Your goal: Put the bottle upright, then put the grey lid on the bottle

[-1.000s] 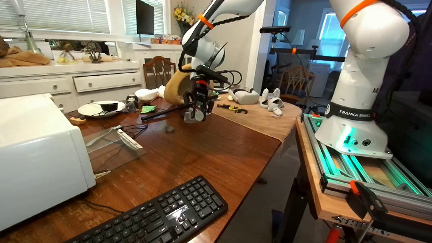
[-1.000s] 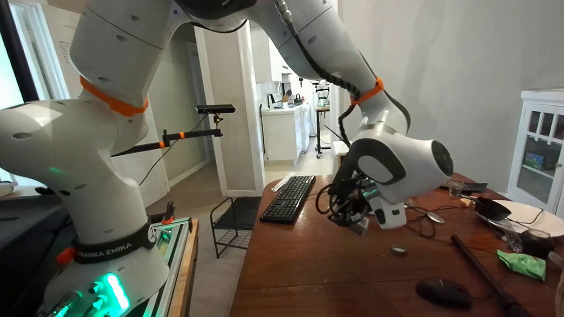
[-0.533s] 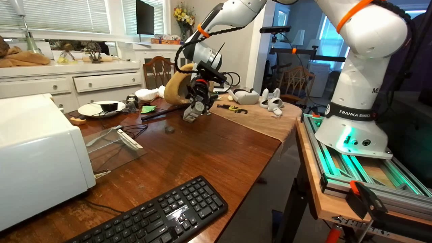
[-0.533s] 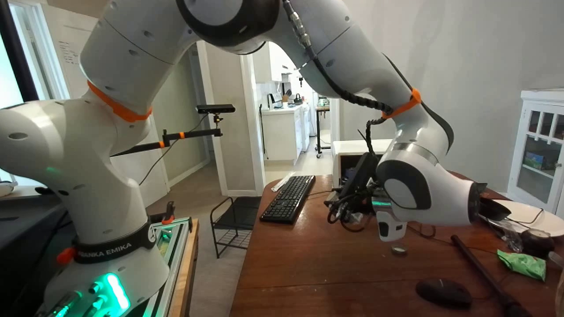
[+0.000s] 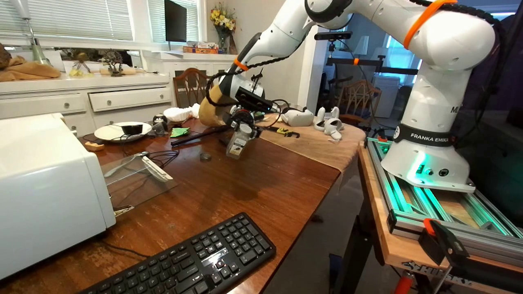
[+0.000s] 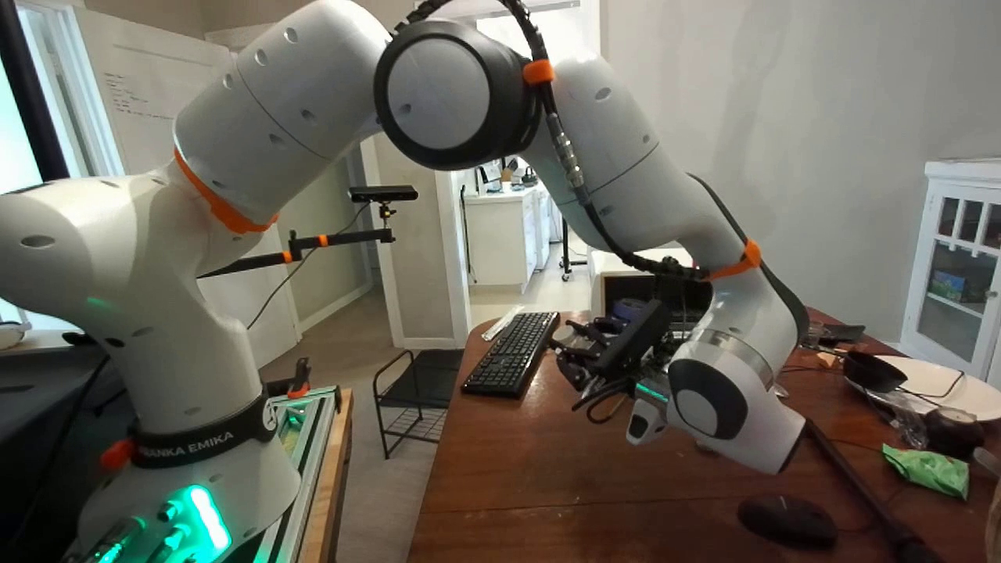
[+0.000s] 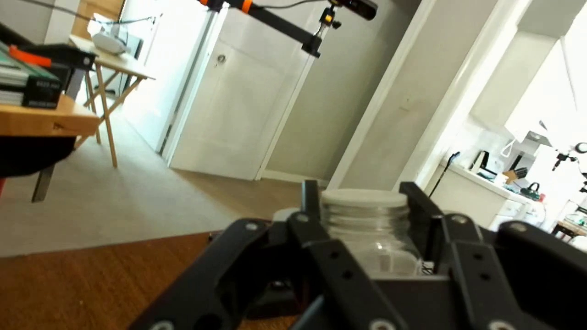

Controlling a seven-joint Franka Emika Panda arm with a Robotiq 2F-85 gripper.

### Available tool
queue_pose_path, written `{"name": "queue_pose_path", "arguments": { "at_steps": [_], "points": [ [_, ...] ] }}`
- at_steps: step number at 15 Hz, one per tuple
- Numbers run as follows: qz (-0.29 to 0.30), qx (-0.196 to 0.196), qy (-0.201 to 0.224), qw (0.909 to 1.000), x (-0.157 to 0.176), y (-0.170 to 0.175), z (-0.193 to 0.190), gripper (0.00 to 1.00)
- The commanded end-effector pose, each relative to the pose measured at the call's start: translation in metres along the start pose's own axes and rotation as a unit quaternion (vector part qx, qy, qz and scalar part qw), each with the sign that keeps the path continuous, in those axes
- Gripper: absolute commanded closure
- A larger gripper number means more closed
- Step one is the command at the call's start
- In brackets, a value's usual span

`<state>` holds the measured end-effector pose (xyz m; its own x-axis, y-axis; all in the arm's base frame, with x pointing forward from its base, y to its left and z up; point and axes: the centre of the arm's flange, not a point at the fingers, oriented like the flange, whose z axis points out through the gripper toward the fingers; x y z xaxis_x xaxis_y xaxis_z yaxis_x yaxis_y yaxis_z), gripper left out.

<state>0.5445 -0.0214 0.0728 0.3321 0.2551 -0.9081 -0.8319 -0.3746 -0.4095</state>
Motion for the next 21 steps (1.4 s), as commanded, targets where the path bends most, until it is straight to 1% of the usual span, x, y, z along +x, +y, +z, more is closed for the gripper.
{"name": "queue_pose_path", "arguments": {
  "at_steps": [1,3,4,8,11,13,16,17,21],
  "points": [
    [0.005,0.003,-0.005,1.0,0.005,0.005,0.001,0.52],
    [0.007,0.0,-0.001,1.0,0.007,0.007,0.0,0.52],
    [0.006,-0.001,0.0,1.0,0.006,0.006,-0.001,0.77],
    [0.056,-0.007,-0.001,0.9984,0.014,0.011,-0.002,0.77],
    [0.092,-0.012,-0.02,0.9955,0.022,0.016,0.003,0.77],
    [0.111,-0.014,-0.048,0.9925,0.028,0.021,0.009,0.77],
    [0.135,-0.015,-0.063,0.9887,0.037,0.027,0.018,0.77],
    [0.142,-0.018,-0.06,0.9879,0.04,0.029,0.02,0.77],
    [0.162,-0.04,-0.013,0.986,0.045,0.033,0.021,0.77]
  ]
}}
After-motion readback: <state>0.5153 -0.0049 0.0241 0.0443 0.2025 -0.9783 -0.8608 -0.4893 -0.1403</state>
